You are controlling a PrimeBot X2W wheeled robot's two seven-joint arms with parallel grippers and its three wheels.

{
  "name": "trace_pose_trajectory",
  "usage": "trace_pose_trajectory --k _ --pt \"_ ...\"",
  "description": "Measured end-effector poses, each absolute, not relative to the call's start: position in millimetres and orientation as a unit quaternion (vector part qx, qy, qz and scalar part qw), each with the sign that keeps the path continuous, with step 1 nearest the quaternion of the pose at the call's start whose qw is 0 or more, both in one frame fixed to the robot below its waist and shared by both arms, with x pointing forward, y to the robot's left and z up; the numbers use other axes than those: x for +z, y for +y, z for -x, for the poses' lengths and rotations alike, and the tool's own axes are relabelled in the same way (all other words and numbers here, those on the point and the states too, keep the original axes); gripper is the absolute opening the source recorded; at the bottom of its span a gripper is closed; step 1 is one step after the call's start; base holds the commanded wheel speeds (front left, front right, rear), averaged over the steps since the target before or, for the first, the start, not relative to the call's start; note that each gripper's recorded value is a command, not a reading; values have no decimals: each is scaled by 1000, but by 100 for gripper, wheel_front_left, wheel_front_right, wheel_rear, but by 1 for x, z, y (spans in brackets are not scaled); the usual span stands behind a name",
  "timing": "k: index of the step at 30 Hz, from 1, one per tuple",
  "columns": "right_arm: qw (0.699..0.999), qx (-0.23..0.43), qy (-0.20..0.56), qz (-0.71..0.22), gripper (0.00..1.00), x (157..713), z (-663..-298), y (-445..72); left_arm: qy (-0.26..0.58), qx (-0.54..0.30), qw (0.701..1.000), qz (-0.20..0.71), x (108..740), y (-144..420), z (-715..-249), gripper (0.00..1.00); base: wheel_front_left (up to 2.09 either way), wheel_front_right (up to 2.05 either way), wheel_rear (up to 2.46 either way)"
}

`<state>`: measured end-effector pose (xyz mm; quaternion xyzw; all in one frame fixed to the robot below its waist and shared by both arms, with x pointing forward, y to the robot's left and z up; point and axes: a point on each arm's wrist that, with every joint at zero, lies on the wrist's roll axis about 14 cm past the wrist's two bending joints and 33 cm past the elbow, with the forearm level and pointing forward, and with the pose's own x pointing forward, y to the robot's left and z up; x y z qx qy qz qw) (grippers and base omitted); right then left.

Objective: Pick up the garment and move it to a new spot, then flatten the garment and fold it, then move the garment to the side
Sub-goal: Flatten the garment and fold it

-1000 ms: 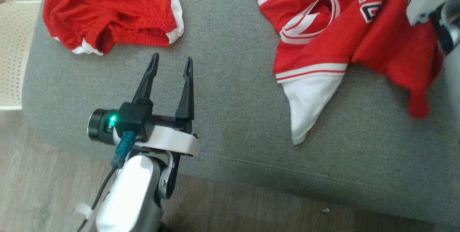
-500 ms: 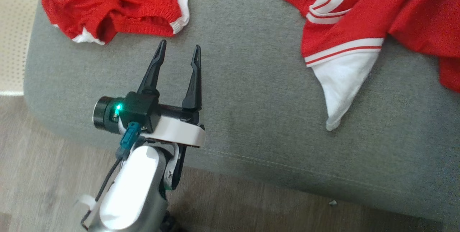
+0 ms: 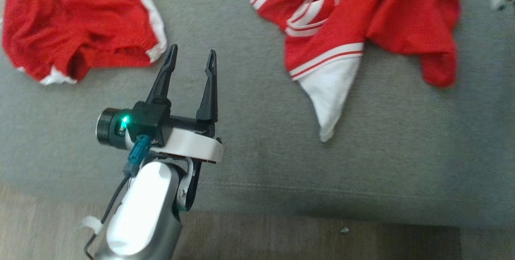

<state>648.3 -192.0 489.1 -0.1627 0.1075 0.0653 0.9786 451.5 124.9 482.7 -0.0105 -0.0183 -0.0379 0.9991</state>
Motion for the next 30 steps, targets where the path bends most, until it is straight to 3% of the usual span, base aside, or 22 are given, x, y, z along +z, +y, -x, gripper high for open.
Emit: trace_pose_trajectory --k 10,20,30 --pt "997 43 55 27 100 488 -564 -183 -39 -94 994 40 501 80 -446 100 0 0 0" --pt "998 -3 57 -28 100 464 -477 -208 -17 -140 988 69 492 46 -440 100 0 0 0" --pt "998 -7 50 -41 100 475 -454 -211 50 -178 977 101 454 25 -431 100 0 0 0"
